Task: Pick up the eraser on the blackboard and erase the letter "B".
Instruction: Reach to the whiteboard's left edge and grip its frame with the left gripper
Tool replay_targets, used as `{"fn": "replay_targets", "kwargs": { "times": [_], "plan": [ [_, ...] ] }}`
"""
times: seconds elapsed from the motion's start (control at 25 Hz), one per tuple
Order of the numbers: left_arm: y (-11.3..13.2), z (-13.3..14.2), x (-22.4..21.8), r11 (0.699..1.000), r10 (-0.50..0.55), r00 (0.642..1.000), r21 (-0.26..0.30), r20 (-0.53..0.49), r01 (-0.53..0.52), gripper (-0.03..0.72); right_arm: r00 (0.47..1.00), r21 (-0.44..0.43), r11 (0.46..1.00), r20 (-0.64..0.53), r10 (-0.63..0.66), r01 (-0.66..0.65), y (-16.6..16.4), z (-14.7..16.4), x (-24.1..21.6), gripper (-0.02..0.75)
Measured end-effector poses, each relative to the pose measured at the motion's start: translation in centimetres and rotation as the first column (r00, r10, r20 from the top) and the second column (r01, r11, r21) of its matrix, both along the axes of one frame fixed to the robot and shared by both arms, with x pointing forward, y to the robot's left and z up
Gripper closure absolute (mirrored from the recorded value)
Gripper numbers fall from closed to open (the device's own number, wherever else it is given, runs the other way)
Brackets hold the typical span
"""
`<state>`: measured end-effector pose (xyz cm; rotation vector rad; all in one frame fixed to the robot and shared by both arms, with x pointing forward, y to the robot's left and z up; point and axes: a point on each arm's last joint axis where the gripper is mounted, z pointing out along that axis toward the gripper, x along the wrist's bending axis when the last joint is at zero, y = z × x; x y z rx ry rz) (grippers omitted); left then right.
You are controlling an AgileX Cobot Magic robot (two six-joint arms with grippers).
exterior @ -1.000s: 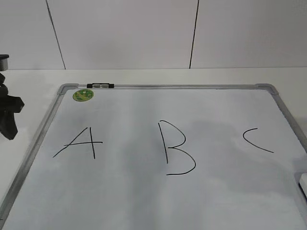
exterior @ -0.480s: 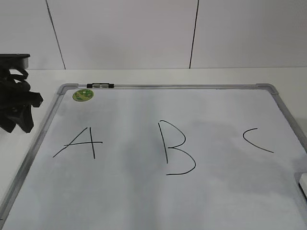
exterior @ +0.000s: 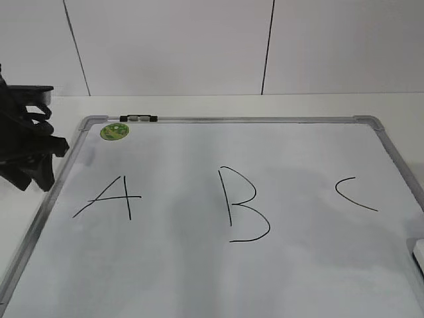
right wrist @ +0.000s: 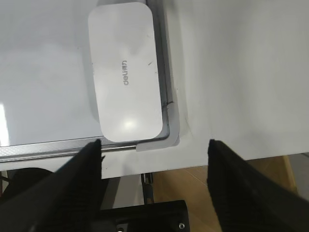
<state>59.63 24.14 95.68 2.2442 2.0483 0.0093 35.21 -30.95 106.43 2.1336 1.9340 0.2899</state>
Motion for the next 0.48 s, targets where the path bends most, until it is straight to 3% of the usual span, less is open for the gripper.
{"fn": "replay_targets", "kwargs": {
  "times": [0.48],
  "plan": [
    [-0.2,-1.5,0.4,1.000,-0.008,1.000,0.010,-0.027,0.009,0.391,1.000,0.000,1.000,0.000,-0.001,0.001,0.0,0.0,0.0,0.190]
  ]
}}
